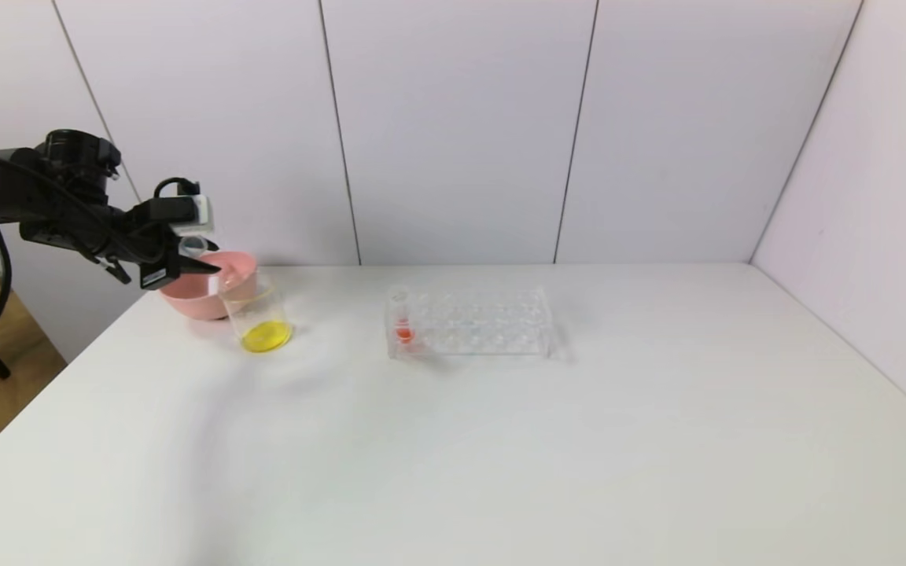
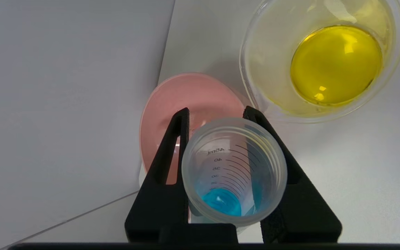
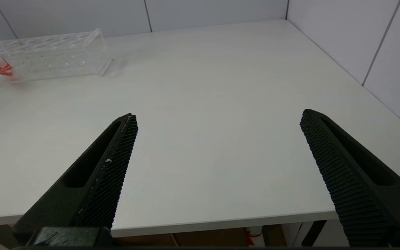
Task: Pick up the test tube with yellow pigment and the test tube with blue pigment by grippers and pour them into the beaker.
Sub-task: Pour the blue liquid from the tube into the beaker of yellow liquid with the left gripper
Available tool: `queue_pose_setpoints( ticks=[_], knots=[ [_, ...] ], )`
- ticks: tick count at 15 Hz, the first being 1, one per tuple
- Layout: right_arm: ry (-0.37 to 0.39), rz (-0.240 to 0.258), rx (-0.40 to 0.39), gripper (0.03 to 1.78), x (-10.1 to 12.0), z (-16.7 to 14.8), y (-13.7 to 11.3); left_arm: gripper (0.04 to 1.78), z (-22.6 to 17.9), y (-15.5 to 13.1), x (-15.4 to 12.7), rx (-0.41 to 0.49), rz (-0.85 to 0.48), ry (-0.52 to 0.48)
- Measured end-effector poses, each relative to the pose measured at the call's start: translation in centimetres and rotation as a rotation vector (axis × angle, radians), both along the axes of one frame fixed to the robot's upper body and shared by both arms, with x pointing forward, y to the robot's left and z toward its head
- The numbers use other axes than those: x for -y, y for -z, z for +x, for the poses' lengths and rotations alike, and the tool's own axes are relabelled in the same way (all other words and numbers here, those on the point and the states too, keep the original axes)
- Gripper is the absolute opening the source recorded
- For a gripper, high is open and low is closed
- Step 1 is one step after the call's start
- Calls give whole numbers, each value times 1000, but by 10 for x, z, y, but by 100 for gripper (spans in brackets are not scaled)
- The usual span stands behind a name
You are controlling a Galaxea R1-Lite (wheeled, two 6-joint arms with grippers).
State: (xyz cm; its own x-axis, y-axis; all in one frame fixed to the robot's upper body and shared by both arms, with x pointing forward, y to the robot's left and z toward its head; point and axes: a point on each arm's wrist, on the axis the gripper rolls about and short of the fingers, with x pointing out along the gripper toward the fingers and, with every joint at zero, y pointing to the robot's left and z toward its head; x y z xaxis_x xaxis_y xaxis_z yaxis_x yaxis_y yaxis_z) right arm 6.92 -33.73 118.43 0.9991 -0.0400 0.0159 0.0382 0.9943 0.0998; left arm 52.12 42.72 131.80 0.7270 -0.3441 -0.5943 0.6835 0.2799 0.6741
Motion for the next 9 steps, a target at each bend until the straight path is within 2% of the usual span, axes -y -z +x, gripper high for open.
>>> queue_pose_setpoints(
  ticks=[9],
  knots=[
    [0, 0, 0, 171, 0, 0, 0, 55, 2, 0, 14, -23, 120, -53]
  ],
)
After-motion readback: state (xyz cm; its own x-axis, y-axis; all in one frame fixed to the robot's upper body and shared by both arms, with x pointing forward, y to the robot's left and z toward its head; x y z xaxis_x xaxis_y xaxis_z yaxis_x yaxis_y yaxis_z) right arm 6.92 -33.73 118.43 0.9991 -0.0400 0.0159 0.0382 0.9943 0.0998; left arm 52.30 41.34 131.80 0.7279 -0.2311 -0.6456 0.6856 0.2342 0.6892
